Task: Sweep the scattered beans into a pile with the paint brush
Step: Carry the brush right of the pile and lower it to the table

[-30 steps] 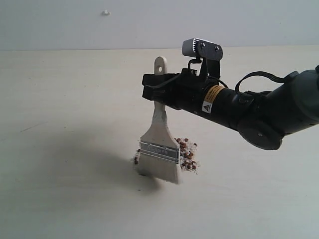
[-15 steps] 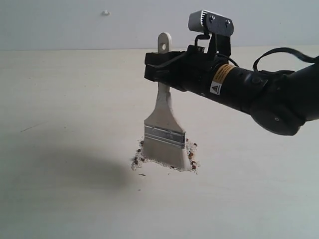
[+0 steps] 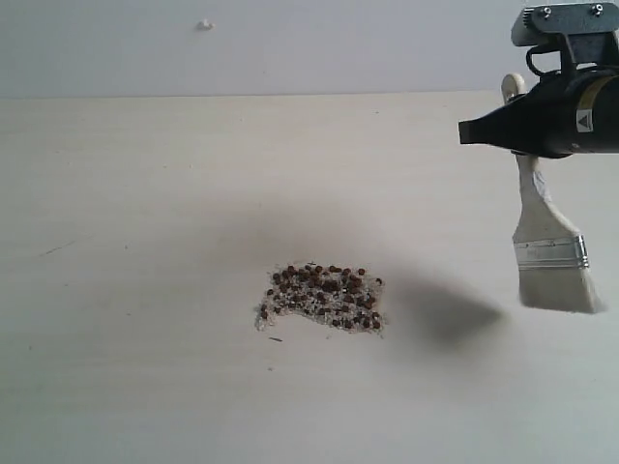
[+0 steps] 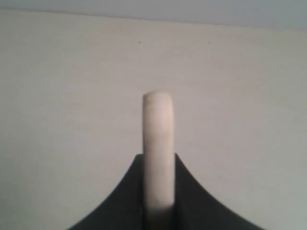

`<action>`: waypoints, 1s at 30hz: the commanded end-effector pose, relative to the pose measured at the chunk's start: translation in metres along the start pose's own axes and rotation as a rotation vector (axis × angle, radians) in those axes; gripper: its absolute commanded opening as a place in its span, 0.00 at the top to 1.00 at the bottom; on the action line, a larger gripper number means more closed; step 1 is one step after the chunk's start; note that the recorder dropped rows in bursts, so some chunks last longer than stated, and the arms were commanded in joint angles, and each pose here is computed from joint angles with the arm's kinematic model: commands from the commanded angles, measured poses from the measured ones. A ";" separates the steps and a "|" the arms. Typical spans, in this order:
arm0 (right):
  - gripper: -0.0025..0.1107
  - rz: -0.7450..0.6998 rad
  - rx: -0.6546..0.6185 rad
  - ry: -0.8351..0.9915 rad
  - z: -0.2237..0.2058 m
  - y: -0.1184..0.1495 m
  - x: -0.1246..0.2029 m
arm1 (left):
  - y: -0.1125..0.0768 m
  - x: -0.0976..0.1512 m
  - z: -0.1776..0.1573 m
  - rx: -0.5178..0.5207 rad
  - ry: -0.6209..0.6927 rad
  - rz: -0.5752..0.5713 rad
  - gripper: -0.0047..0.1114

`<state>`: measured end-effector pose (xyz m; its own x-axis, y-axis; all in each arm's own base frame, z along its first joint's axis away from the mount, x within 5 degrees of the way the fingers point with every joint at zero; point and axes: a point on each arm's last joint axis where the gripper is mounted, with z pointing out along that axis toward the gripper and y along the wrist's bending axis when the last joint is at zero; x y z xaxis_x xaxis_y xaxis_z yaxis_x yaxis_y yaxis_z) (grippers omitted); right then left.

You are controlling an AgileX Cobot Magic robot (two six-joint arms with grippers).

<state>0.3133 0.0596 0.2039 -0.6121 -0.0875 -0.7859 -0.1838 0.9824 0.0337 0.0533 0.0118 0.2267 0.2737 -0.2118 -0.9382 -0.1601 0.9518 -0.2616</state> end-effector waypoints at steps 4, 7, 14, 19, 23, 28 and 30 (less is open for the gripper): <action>0.98 -0.144 0.202 0.197 -0.005 -0.020 -0.038 | 0.000 0.000 -0.001 -0.003 -0.002 -0.001 0.96; 0.98 -0.195 0.195 0.357 -0.005 -0.021 -0.043 | 0.000 0.000 -0.001 -0.003 -0.002 -0.001 0.96; 0.98 -0.176 -0.292 0.584 0.012 0.019 -0.037 | 0.000 0.000 -0.001 -0.003 -0.002 -0.001 0.96; 0.98 0.029 -0.522 0.514 0.039 0.042 -0.032 | 0.000 0.000 -0.001 -0.003 -0.002 -0.001 0.96; 0.98 0.121 -0.608 0.504 0.059 0.049 -0.023 | 0.000 0.000 -0.001 -0.003 -0.002 -0.001 0.96; 0.98 0.239 -0.444 0.413 0.086 0.038 -0.005 | 0.000 0.000 -0.001 -0.003 -0.002 -0.001 0.96; 0.98 0.250 -0.388 0.380 0.089 0.033 0.001 | 0.000 0.000 -0.001 -0.003 -0.002 -0.001 0.96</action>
<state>0.3730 0.1125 0.1554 -0.9106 -0.0426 -0.4112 -0.2648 0.8239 0.5011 0.0533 0.0118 0.2267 0.2737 -0.2118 -0.9382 -0.1601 0.9518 -0.2616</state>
